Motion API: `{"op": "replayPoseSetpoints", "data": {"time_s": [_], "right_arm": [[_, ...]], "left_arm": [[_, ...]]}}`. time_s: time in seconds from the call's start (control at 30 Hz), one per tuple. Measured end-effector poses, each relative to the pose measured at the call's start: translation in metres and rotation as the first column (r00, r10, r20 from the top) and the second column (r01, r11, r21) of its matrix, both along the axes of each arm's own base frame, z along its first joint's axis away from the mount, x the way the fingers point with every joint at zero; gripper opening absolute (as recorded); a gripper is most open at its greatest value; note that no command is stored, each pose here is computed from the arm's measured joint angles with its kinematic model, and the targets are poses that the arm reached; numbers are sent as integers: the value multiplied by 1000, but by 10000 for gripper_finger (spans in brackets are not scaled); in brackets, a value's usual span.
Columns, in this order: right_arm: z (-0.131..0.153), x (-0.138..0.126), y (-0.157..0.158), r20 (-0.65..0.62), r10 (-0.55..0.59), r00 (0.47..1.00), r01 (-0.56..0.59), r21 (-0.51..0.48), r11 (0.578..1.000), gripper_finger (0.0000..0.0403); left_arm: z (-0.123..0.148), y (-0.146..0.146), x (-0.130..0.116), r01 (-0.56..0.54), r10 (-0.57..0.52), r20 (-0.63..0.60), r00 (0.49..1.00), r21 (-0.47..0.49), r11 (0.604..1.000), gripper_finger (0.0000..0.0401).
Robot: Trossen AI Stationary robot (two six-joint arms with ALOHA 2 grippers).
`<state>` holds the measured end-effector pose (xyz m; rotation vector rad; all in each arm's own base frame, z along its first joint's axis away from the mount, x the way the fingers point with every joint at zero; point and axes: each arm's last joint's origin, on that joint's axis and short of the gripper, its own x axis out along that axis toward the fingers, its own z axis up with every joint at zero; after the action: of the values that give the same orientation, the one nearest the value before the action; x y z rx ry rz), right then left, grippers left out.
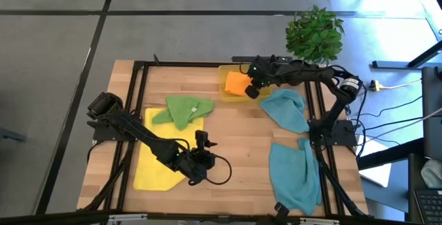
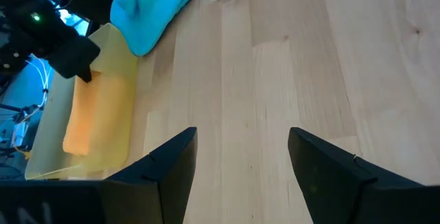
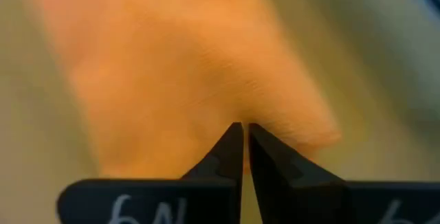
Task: Fold microfiber towels
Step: Put the folded orange microfiber cloth into the yellow bin
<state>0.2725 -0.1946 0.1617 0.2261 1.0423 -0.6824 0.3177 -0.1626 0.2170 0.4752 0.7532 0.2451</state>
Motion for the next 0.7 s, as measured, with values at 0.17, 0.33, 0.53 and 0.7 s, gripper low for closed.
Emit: {"op": "replayPoseSetpoints", "data": {"time_s": [0.17,0.33,0.53,0.7], "right_arm": [[-5,-13,-13,-18,-95,995,94,-53,994,16],[-6,-18,-18,-9,-107,994,107,-36,994,8],[-4,-15,-15,-19,-74,997,75,3,997,13],[14,-6,1,-6,19,1000,-19,10,1000,5]], "left_arm": [[0,0,0,0,0,0,1000,0,1000,220],[0,0,0,0,0,0,1000,0,1000,220],[0,0,0,0,0,0,1000,-1,1000,220],[-2,-1,-1,23,-25,-31,999,-63,998,220]]}}
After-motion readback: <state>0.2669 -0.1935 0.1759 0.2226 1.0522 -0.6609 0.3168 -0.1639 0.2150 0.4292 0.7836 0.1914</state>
